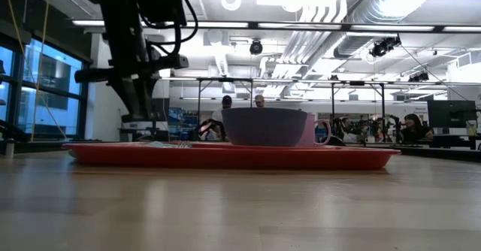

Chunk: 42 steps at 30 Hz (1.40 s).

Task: Set up tray
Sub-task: Put the knife on the blue towel on the tray

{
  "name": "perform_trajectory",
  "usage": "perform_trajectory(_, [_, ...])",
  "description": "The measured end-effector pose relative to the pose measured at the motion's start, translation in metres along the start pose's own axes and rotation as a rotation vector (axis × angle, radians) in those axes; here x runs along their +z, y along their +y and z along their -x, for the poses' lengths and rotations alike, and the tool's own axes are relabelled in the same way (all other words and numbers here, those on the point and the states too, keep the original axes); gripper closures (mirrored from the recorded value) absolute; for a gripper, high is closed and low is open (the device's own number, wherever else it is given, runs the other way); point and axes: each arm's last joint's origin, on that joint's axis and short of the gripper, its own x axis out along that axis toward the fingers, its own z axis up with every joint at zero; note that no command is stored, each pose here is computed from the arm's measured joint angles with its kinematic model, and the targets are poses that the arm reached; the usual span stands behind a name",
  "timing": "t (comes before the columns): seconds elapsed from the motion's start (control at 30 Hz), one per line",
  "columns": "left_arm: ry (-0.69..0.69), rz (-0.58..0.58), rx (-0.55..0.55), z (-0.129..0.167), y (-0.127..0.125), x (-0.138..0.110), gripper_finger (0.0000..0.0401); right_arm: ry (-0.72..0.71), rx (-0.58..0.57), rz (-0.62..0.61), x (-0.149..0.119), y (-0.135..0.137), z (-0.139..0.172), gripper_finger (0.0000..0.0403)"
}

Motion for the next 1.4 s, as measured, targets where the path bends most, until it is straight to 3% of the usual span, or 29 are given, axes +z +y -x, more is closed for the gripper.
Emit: perform_trajectory(1.4, [0.093,0.015,0.083,-0.033,-0.011,-0.020,0.0335,-0.004,0.066,-0.003,-0.005,0.001,0.006,0.0137])
